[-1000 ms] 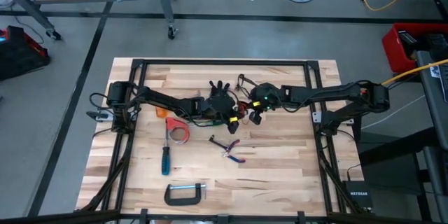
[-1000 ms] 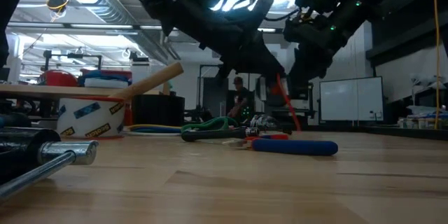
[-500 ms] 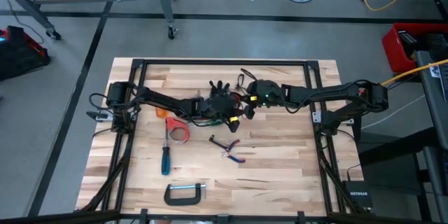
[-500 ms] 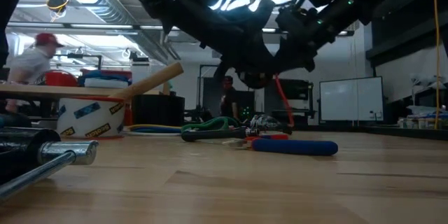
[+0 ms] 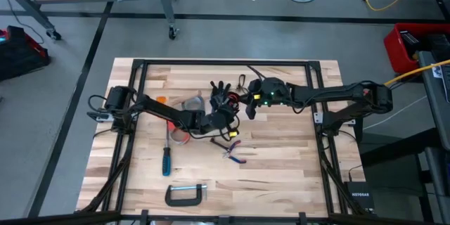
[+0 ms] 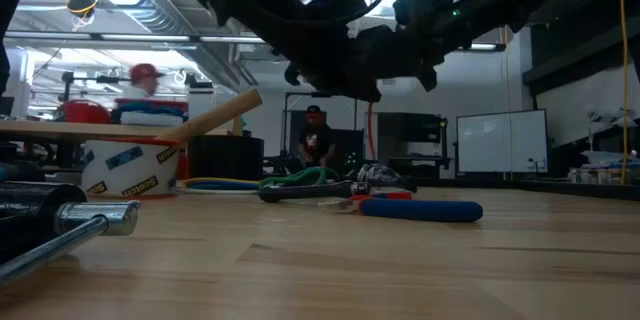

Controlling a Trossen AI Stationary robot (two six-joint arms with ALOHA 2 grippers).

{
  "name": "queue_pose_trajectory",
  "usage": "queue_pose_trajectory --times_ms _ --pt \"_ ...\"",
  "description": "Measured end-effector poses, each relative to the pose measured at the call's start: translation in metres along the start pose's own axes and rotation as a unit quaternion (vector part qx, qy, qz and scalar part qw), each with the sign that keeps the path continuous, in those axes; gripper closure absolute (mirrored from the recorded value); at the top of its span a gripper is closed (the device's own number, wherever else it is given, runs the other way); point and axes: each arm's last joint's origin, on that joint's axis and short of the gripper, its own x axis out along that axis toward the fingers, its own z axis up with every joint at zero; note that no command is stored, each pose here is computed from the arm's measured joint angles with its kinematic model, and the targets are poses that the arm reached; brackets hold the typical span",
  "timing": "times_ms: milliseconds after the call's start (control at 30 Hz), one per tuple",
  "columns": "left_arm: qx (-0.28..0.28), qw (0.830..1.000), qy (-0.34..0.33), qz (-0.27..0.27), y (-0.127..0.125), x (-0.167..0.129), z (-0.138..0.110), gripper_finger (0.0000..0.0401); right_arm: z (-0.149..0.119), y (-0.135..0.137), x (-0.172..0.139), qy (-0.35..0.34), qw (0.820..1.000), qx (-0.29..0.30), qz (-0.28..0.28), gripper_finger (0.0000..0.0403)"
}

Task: Coil cords
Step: Coil the red wire onto the black spool

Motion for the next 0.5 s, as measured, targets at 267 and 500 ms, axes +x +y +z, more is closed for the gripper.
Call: queue_pose_trajectory --times_ms 267,500 --pt "0.023 0.999 -0.01 0.039 -0.008 -0.009 -0.001 0.0399 0.01 0.008 -0.019 -0.006 0.997 -0.005 0.073 0.0402" --pt "0.02 0.999 -0.009 0.039 -0.007 -0.008 -0.001 0.0375 0.011 0.009 -0.023 -0.003 0.997 -0.005 0.082 0.0402"
